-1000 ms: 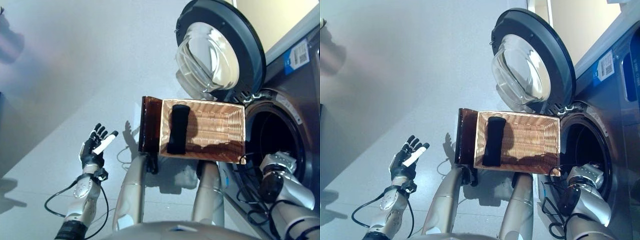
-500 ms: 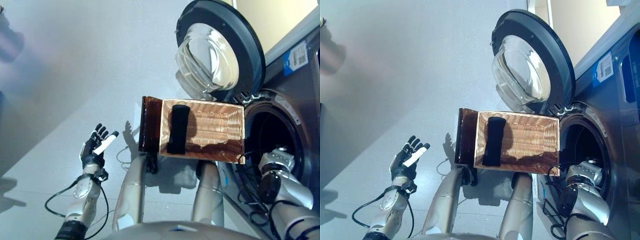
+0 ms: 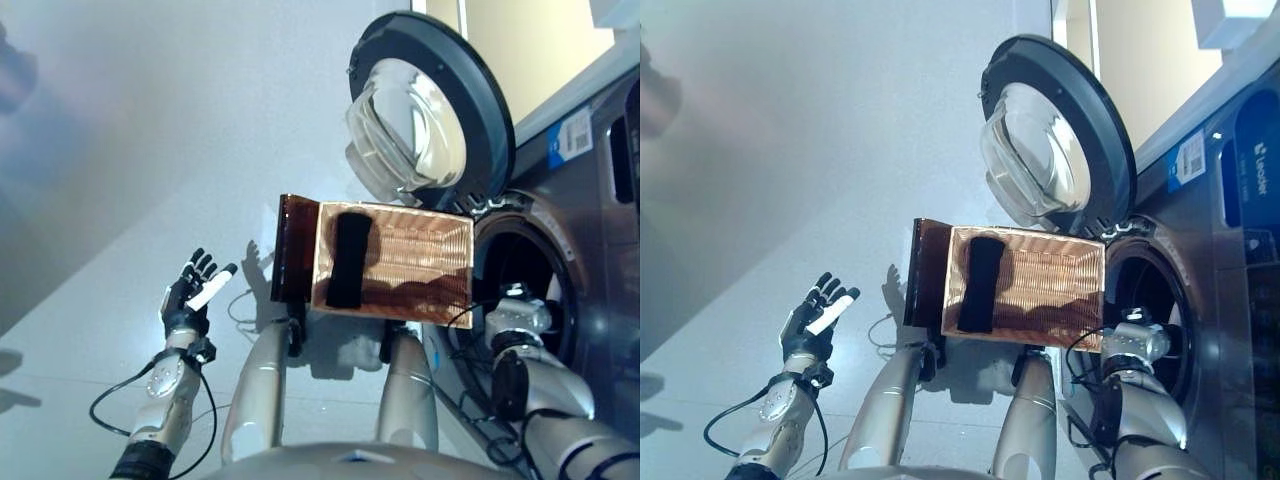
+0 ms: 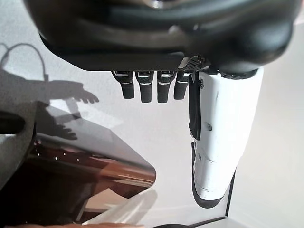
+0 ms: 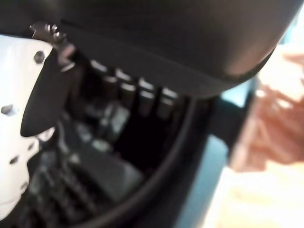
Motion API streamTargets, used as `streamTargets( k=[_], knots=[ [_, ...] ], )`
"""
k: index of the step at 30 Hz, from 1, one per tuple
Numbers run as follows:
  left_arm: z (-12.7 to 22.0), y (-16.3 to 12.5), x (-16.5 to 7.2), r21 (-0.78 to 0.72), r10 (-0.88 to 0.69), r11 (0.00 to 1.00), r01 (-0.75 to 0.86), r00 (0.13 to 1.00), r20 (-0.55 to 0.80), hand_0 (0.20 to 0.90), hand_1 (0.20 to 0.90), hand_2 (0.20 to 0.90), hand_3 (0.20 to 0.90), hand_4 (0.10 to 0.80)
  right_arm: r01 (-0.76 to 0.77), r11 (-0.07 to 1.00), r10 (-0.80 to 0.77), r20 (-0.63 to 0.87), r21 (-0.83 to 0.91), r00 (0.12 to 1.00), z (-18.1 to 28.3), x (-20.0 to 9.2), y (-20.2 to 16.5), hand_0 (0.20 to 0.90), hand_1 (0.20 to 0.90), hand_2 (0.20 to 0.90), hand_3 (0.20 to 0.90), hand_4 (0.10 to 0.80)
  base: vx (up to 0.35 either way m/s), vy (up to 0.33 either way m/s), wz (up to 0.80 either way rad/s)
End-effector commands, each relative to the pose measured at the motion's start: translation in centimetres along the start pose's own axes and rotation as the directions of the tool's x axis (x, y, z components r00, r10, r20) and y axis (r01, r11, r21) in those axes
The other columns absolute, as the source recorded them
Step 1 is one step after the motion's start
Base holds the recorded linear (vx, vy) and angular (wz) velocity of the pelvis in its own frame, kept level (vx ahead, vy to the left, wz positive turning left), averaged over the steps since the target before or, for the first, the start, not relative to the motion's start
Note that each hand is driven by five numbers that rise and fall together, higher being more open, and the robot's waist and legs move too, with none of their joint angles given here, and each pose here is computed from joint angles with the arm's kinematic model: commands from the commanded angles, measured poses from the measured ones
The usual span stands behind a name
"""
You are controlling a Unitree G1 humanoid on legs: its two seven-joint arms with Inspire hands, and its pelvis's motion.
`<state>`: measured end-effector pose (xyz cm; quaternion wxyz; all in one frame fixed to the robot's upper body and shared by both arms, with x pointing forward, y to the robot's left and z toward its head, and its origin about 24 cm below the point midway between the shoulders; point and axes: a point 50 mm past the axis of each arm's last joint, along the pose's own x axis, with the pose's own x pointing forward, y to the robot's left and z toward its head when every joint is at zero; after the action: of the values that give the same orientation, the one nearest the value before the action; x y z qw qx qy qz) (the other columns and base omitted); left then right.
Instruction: Pick up the clothes and place them into the washing machine
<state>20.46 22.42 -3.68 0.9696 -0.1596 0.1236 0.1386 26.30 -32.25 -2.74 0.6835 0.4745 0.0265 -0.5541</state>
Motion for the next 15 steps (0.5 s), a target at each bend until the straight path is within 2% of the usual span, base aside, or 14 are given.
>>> streamTargets(
  k=[1,10,15],
  knots=[
    [2.0,1.1,0.5,-0.012,0.051,0.999,-0.050,0.991,0.127,0.900,0.900,0.900,0.900,0.800,-0.054,0.984,0.067,0.068,-0.170,0.995,1.2,0.4,-0.8,0.900,0.900,0.900,0.900,0.800,0.076,-0.041,-0.02],
    [0.7,1.0,0.6,0.009,0.063,0.998,-0.064,0.994,0.085,0.900,0.900,0.900,0.900,0.800,-0.075,0.928,0.064,-0.043,-0.364,0.997,-2.1,-0.6,-4.0,0.900,0.900,0.900,0.900,0.800,0.071,-0.022,0.02],
    [1.3,0.3,1.0,0.013,0.048,0.999,-0.050,0.992,0.113,0.900,0.900,0.900,0.900,0.800,-0.180,0.890,0.141,-0.121,-0.420,0.982,-4.3,-1.9,-3.8,0.900,0.900,0.900,0.900,0.800,0.026,0.000,-0.01]
  ],
)
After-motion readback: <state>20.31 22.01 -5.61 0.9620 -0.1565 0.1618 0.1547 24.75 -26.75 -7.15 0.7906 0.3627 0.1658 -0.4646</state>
